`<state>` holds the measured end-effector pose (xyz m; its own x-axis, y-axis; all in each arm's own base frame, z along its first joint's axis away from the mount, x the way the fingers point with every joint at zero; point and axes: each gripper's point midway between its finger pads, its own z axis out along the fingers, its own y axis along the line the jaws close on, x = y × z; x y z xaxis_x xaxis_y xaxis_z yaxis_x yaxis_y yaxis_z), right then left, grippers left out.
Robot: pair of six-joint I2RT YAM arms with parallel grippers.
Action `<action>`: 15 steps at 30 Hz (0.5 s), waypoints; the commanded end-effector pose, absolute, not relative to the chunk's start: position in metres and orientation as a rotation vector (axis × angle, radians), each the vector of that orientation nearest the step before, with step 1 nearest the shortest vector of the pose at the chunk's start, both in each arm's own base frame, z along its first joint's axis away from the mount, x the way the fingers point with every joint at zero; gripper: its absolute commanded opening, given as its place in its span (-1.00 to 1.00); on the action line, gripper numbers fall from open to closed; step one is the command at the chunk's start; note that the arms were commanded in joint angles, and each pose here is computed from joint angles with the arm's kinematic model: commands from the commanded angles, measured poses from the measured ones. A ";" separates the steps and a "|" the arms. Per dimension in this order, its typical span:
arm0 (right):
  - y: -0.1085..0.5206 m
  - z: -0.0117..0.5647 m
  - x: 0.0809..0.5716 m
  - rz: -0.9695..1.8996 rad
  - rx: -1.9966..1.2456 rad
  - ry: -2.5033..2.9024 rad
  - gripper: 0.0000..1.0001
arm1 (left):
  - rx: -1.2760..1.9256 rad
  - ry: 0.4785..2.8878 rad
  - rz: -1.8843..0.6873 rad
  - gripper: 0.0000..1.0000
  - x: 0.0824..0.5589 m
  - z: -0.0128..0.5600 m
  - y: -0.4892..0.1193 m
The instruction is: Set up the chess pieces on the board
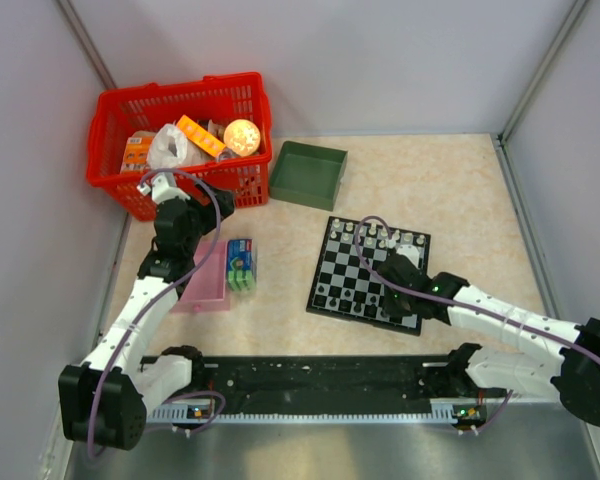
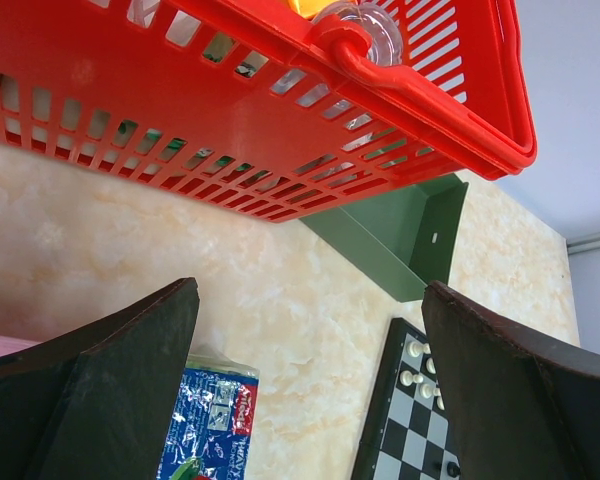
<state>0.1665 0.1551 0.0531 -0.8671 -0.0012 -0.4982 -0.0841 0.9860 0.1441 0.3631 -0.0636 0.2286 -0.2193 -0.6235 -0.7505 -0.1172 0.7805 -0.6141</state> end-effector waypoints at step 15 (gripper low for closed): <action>0.165 0.057 0.169 0.250 -0.092 2.588 -0.83 | -0.571 1.706 -0.546 0.97 0.367 0.239 -0.064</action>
